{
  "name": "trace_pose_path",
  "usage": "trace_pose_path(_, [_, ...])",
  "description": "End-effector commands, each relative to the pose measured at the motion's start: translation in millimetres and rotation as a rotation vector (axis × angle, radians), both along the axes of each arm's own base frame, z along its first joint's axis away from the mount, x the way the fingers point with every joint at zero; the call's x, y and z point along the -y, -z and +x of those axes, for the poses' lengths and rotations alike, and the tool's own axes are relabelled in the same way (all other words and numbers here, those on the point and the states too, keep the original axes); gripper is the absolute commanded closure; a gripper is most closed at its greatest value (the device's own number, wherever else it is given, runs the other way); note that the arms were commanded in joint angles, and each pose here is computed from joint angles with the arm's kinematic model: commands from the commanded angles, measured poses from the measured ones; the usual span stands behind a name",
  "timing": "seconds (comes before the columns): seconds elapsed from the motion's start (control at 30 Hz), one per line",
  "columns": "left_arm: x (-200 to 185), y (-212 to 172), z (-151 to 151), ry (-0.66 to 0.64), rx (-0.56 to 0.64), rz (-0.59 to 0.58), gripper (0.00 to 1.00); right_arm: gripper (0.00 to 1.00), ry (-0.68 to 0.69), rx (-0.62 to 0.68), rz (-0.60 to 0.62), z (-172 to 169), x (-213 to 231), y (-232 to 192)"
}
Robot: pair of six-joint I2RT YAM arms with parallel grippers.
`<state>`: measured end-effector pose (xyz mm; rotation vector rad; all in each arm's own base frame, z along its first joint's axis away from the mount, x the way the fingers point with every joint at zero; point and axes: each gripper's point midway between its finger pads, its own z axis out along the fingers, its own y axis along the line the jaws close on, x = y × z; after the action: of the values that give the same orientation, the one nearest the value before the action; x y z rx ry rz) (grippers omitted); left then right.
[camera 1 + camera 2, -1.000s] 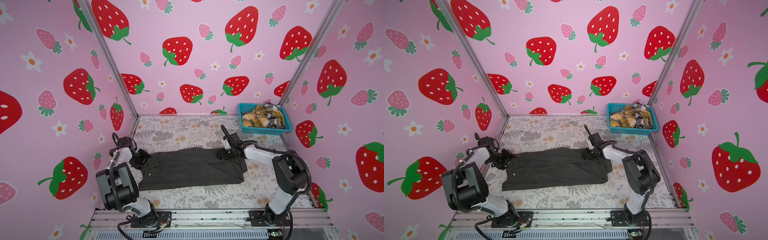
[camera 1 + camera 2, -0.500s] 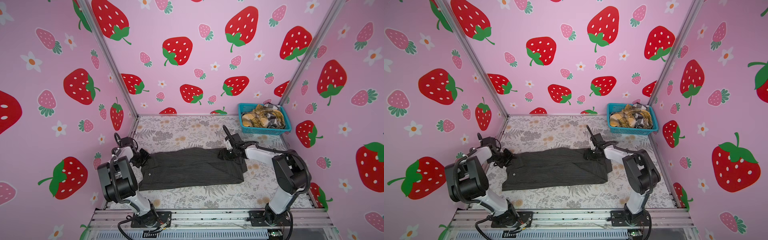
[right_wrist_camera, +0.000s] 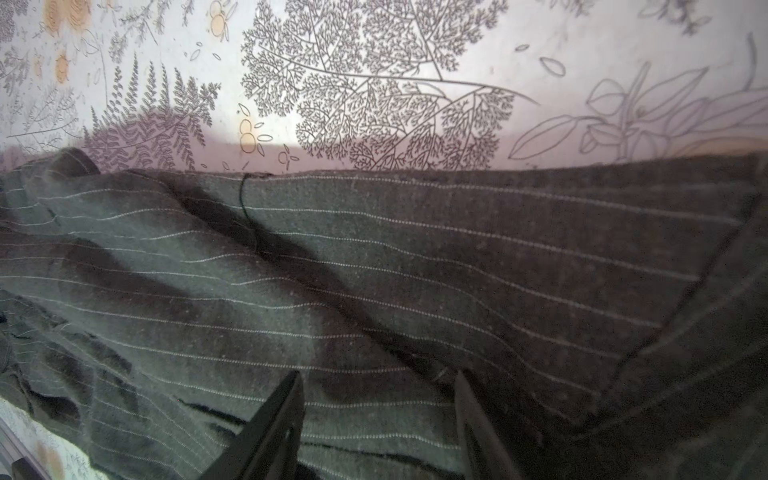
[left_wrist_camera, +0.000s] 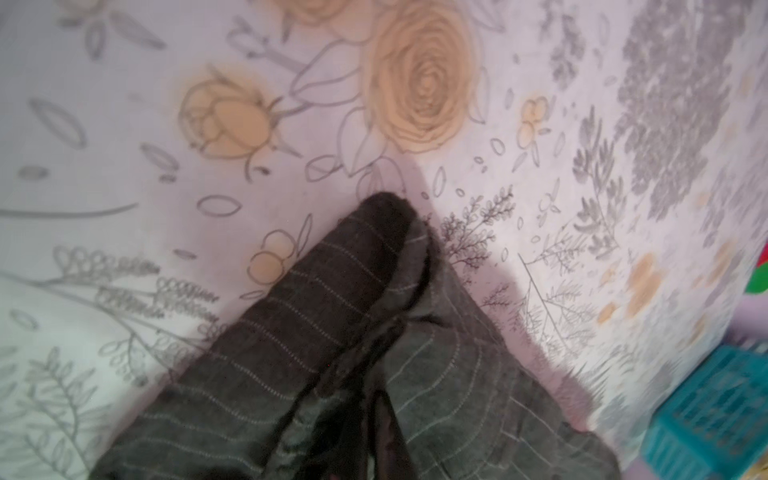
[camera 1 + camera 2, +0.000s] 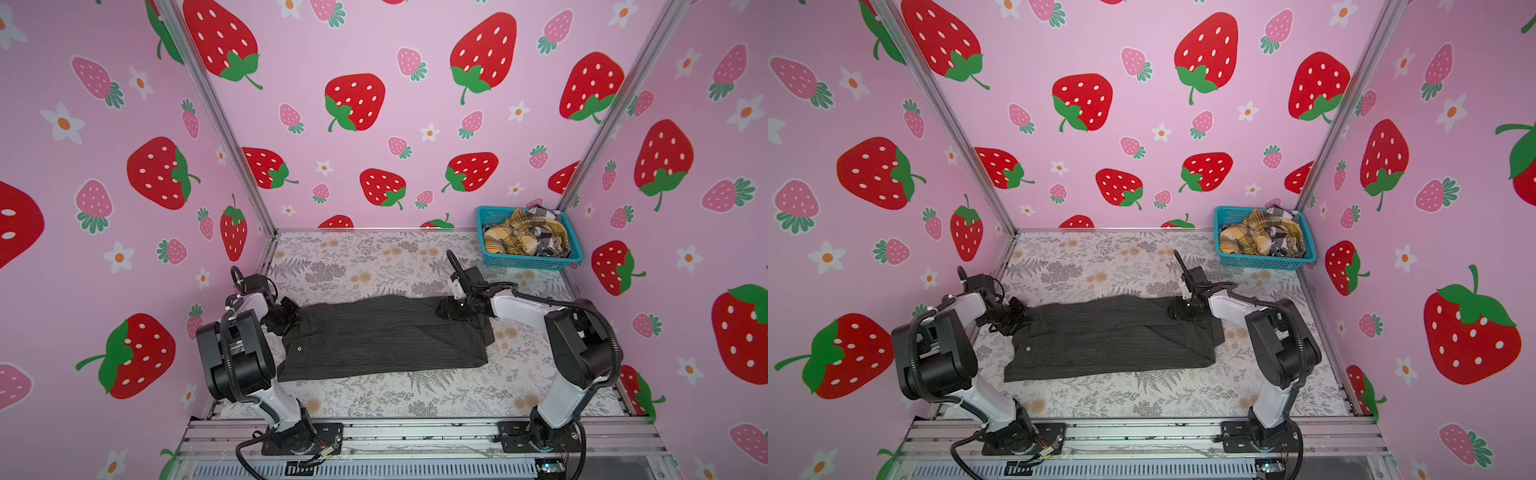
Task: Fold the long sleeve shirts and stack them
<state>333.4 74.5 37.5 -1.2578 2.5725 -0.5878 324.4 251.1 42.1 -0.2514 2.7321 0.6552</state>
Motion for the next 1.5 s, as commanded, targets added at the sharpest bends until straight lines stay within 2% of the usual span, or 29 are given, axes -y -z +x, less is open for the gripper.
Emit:
trace_pose_path(0.0, [9, 4, 1, 0.027, -0.011, -0.038, 1.00, 0.39, 0.020, -0.024, -0.004, -2, 6, 8])
trace_pose_path(0.1, [11, -10, 1, 0.038, -0.003, -0.027, 1.00, 0.40, 0.031, -0.031, -0.011, -1, 9, 13])
trace_pose_path(0.33, [-7, -104, -18, 0.041, 0.022, 0.153, 1.00, 0.40, 0.044, -0.035, -0.019, 2, 14, 14])
trace_pose_path(0.43, [-5, -122, -24, 0.055, 0.042, 0.154, 1.00, 0.40, 0.045, -0.033, -0.028, 3, 17, 14])
trace_pose_path(0.6, [-15, -112, -32, 0.054, 0.008, 0.190, 1.00, 0.40, 0.038, -0.032, -0.041, 3, 18, 14])
trace_pose_path(0.93, [-21, -35, -28, 0.080, -0.143, 0.121, 1.00, 0.40, 0.044, -0.028, -0.042, -3, 23, 11])
trace_pose_path(0.97, [-23, -27, -31, 0.078, -0.170, 0.127, 0.90, 0.39, 0.040, -0.021, -0.033, -3, 22, 8])
trace_pose_path(1.0, [-26, -19, -36, 0.070, -0.199, 0.138, 0.74, 0.38, 0.033, -0.013, -0.018, -3, 19, 3])
trace_pose_path(1.03, [-26, -14, -39, 0.065, -0.208, 0.139, 0.65, 0.38, 0.030, -0.004, -0.004, -2, 17, -3])
trace_pose_path(1.07, [-27, -12, -41, 0.059, -0.209, 0.137, 0.62, 0.37, 0.024, 0.007, 0.004, -1, 15, -10])
trace_pose_path(1.17, [-32, -26, -44, 0.036, -0.200, 0.173, 0.53, 0.35, 0.012, 0.057, 0.002, 2, 13, -35])
trace_pose_path(1.27, [-37, -60, -40, 0.002, -0.139, 0.222, 0.52, 0.33, -0.015, 0.108, -0.035, 1, 5, -57])
trace_pose_path(1.37, [-27, -91, -26, -0.002, -0.040, 0.242, 0.55, 0.34, -0.057, 0.136, -0.066, -6, -16, -67])
trace_pose_path(1.47, [-1, -91, -6, 0.069, -0.010, 0.211, 0.62, 0.37, -0.059, 0.107, -0.138, -17, -19, -59])
